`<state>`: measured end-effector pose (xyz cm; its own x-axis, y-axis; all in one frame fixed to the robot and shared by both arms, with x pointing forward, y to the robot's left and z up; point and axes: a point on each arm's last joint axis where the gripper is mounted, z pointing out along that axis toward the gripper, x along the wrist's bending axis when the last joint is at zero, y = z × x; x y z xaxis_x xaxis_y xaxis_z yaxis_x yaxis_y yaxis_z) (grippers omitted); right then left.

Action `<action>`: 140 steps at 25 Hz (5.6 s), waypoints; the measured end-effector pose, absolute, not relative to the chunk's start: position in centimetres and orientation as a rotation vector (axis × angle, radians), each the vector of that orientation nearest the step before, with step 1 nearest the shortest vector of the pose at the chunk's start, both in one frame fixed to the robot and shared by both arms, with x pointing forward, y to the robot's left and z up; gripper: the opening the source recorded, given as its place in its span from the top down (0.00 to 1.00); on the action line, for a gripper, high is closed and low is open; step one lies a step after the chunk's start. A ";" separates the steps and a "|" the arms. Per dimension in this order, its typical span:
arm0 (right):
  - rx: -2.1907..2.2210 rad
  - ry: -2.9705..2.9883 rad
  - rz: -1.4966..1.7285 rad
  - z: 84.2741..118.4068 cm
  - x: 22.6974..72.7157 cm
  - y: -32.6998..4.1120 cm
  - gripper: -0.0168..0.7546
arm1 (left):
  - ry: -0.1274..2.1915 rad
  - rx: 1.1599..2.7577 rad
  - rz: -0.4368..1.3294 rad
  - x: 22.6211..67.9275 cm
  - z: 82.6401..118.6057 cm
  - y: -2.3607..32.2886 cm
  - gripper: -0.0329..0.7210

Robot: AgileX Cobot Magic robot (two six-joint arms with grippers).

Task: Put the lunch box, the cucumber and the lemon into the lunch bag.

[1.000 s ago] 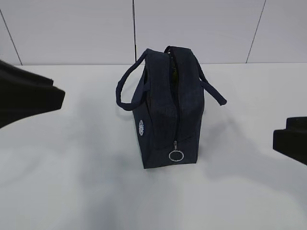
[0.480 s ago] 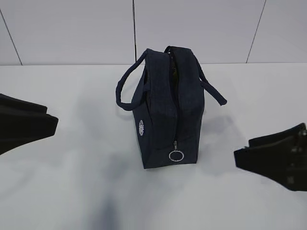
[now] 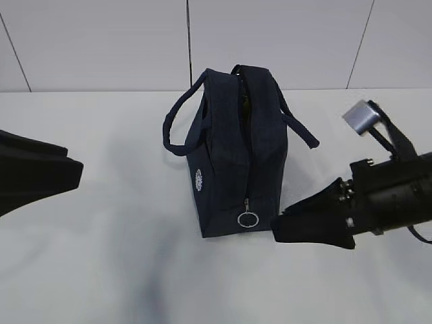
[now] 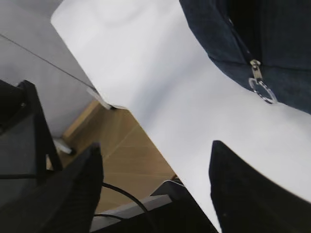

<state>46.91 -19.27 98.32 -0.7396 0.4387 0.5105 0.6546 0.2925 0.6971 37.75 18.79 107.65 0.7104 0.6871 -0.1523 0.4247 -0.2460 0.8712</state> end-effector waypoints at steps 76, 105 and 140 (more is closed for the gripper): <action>-0.663 -2.408 -1.668 88.9 53.1 -17.8 0.36 | 0.914 1.856 0.377 39.3 107.1 18.5 0.66; -0.722 -2.416 -1.609 88.4 52.9 -16.4 0.36 | 0.925 1.817 0.425 39.7 107.4 18.7 0.66; -0.905 -2.388 -1.584 87.7 53.2 -15.3 0.97 | 0.925 1.815 0.427 39.7 107.4 18.7 0.66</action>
<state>53.24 -15.28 87.68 -0.8104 0.4046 0.4238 0.5478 0.2664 0.7931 39.67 18.67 107.40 0.6436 0.7557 -0.1215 0.3981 -0.1949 0.8964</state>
